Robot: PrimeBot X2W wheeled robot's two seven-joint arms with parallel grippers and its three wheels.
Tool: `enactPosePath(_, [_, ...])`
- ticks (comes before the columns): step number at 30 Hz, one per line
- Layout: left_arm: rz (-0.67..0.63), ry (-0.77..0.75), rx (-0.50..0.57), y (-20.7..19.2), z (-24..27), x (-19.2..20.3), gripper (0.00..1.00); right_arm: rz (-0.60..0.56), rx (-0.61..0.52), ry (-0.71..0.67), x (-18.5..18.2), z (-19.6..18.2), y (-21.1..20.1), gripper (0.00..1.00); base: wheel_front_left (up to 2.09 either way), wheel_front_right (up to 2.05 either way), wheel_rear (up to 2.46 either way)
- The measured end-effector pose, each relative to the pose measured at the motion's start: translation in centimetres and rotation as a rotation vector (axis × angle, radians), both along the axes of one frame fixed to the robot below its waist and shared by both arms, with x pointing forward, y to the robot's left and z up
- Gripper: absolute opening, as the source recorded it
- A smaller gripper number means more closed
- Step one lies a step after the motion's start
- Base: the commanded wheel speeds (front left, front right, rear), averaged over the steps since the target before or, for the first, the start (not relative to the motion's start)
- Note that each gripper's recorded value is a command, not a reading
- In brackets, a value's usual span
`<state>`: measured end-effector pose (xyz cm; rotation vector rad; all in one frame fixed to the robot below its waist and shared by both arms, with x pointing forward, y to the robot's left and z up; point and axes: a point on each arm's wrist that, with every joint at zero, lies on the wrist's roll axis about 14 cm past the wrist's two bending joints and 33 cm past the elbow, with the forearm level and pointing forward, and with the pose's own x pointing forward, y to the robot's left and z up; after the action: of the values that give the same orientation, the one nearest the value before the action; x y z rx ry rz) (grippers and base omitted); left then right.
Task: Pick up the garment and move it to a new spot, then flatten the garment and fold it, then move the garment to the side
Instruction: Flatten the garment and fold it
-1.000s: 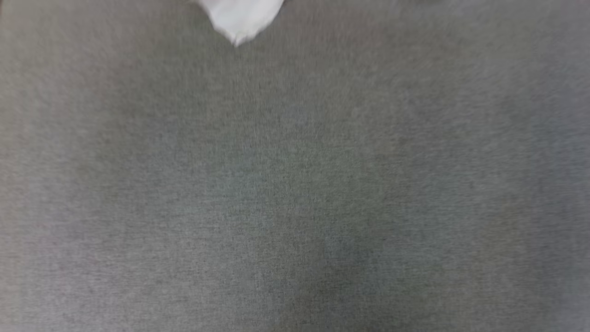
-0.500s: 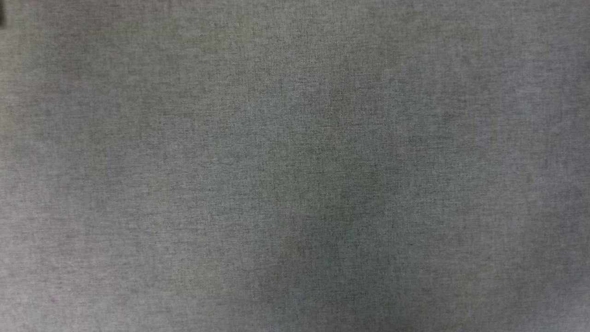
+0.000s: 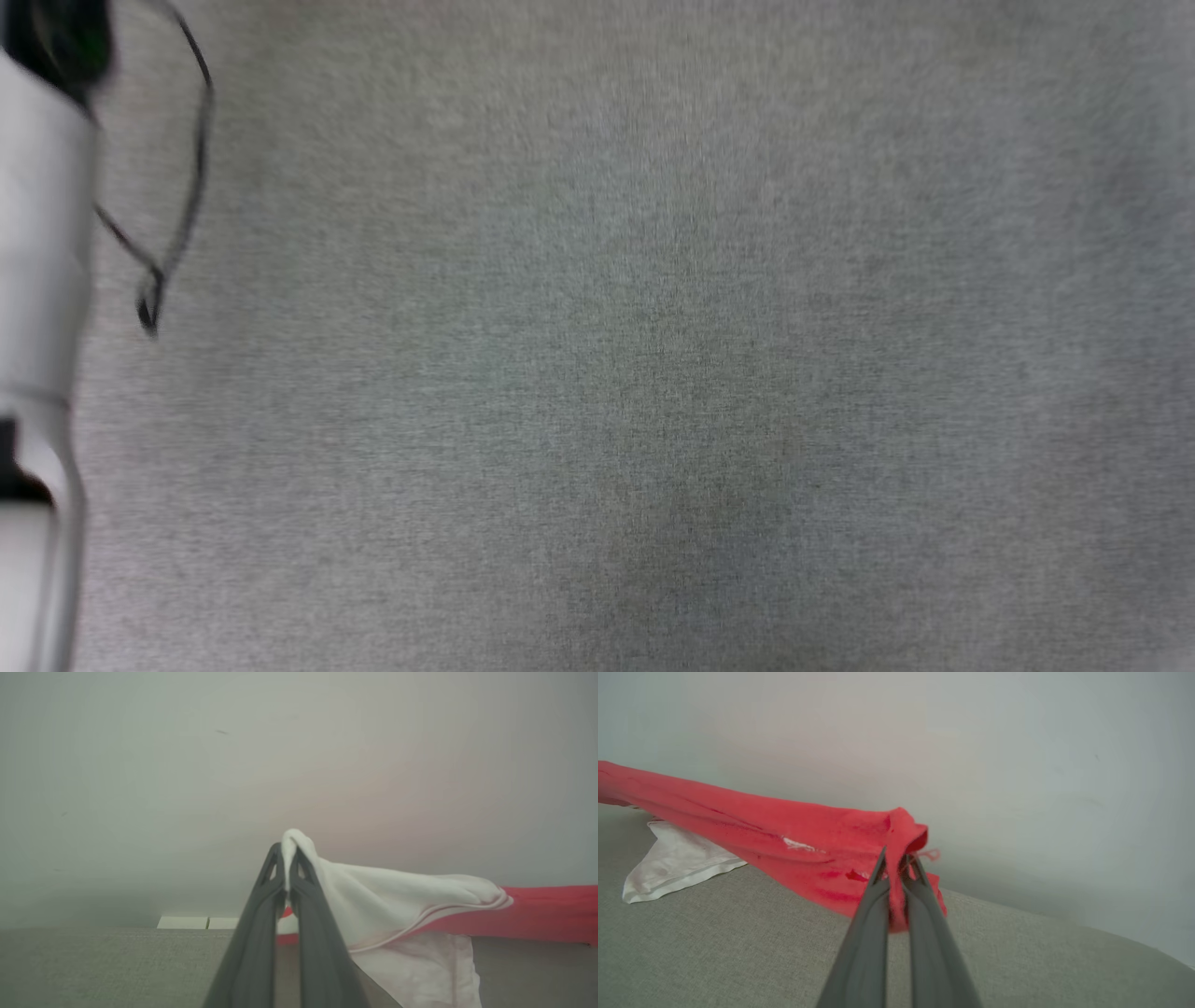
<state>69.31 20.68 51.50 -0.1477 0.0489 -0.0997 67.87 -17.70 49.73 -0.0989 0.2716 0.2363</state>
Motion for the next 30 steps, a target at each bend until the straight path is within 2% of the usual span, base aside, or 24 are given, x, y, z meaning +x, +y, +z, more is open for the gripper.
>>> enactPosePath(6, [0.038,0.08,-0.038,1.9,-3.4,-7.2,0.0,0.005,0.04,0.055,-6.0,-1.6,-0.9,0.0,0.0,0.0,0.0])
enactPosePath(15, [0.145,0.184,-0.091,4.4,-6.8,-20.6,0.0,-0.026,0.086,0.108,-16.2,-3.3,-3.0,0.0,0.0,0.0,0.0])
enactPosePath(22, [0.223,0.264,-0.122,5.4,-7.1,-29.9,0.0,-0.067,0.133,0.181,-23.6,-5.1,-4.0,0.0,0.0,0.0,0.0])
enactPosePath(30, [0.29,0.348,-0.167,5.7,-6.4,-37.1,0.0,-0.097,0.176,0.329,-31.5,-7.5,-3.0,0.0,0.0,0.0,0.0])
